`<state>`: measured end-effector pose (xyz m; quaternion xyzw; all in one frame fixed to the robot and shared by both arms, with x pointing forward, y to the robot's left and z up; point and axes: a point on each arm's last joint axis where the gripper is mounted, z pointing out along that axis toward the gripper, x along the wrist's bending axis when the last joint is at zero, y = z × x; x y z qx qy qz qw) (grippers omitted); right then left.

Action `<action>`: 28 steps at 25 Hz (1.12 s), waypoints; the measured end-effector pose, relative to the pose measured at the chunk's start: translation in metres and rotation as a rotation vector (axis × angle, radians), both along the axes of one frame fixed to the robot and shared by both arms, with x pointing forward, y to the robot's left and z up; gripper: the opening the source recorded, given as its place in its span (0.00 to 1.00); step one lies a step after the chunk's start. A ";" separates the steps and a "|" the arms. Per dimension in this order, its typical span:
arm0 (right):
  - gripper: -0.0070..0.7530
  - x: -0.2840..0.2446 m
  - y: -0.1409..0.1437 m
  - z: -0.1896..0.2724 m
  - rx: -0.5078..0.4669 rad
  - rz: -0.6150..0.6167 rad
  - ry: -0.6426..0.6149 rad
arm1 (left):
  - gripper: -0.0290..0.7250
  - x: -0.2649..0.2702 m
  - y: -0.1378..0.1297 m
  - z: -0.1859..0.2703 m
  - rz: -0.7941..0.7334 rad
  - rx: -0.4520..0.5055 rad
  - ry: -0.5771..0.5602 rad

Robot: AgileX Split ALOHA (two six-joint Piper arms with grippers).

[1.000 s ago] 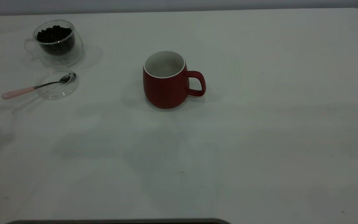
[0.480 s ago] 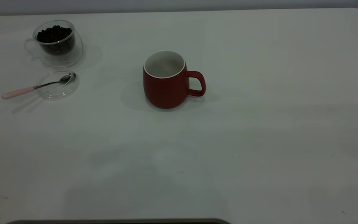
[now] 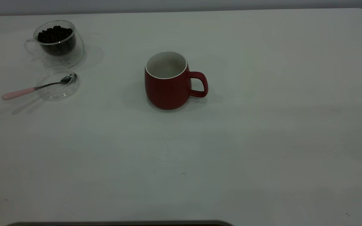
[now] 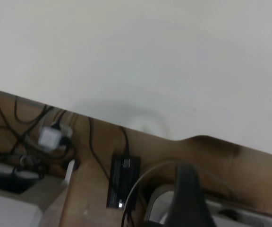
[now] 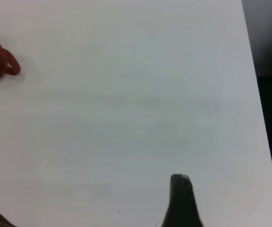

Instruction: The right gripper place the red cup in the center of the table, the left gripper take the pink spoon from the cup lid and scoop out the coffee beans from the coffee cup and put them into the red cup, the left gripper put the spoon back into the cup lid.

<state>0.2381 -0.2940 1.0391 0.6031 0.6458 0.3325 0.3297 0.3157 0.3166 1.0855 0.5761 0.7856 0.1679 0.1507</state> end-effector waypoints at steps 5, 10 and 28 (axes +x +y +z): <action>0.78 0.000 0.000 0.000 0.000 0.000 0.000 | 0.82 -0.026 -0.006 -0.013 -0.073 0.041 -0.060; 0.78 0.000 0.000 0.000 0.000 0.000 0.000 | 0.82 -0.045 -0.009 -0.034 -0.138 0.083 -0.088; 0.78 0.000 0.000 0.000 0.000 0.000 0.000 | 0.82 -0.092 -0.016 -0.053 -0.175 0.126 -0.415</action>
